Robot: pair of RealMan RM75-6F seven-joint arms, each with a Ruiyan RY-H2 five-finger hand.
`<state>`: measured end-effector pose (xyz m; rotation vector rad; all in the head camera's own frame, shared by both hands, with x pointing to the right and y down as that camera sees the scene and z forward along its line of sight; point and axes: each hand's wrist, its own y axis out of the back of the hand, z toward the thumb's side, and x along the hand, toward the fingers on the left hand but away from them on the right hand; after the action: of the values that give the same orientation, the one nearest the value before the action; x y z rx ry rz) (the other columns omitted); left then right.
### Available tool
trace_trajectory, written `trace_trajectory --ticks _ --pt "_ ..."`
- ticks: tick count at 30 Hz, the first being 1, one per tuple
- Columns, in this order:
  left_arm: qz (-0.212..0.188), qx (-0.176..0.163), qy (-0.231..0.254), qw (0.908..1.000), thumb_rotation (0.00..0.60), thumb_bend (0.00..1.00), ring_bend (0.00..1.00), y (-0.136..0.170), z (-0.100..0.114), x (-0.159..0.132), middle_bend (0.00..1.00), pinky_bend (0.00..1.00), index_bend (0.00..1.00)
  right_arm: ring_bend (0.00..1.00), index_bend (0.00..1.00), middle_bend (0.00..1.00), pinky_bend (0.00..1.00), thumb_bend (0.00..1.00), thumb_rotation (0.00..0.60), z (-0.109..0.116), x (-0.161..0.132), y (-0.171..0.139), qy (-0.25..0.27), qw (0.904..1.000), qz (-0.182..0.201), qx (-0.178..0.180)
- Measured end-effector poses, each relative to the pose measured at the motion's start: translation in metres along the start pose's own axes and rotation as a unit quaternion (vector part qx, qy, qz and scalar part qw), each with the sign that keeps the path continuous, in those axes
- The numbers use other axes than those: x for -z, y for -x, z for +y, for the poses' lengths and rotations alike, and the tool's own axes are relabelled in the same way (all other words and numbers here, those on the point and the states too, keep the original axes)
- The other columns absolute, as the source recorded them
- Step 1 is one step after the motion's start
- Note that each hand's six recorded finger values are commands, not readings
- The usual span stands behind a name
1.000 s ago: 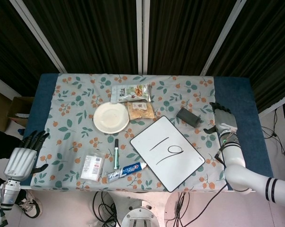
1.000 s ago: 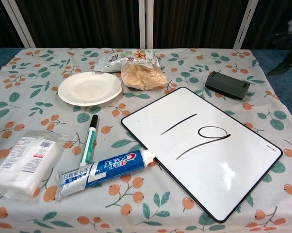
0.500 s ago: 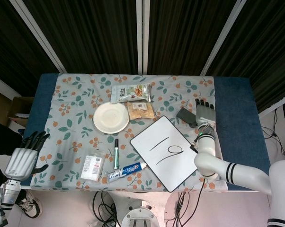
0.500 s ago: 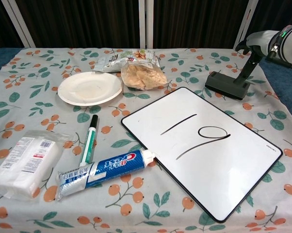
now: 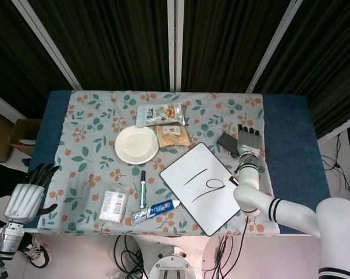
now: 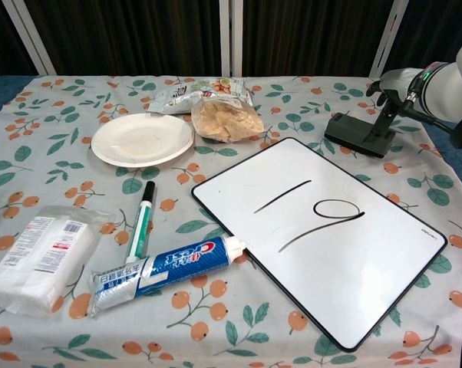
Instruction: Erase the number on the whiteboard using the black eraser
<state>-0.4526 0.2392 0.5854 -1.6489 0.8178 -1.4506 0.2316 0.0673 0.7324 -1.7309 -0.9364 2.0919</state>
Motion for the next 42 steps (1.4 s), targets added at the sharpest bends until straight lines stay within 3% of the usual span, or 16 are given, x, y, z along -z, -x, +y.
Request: trace_trajectory --ticks 18,35,42 --pt "0.005 -0.001 0.001 1.0000 0.600 0.00 0.04 0.002 0.000 0.004 0.08 0.19 0.09 0.02 0.27 0.16 0.11 0.18 0.600 -0.012 -0.013 0.005 -0.001 1.0000 0.008 -0.003" --pt "0.008 0.000 0.003 1.0000 0.600 0.00 0.04 0.002 -0.001 0.007 0.08 0.19 0.09 0.10 0.28 0.19 0.15 0.19 0.600 -0.014 -0.013 0.005 -0.009 0.9999 0.007 0.004" --pt "0.012 0.004 0.004 0.9999 0.600 0.00 0.04 0.003 -0.003 0.009 0.08 0.19 0.09 0.16 0.31 0.22 0.25 0.22 0.600 -0.015 -0.013 0.006 -0.011 0.9999 0.004 0.005"
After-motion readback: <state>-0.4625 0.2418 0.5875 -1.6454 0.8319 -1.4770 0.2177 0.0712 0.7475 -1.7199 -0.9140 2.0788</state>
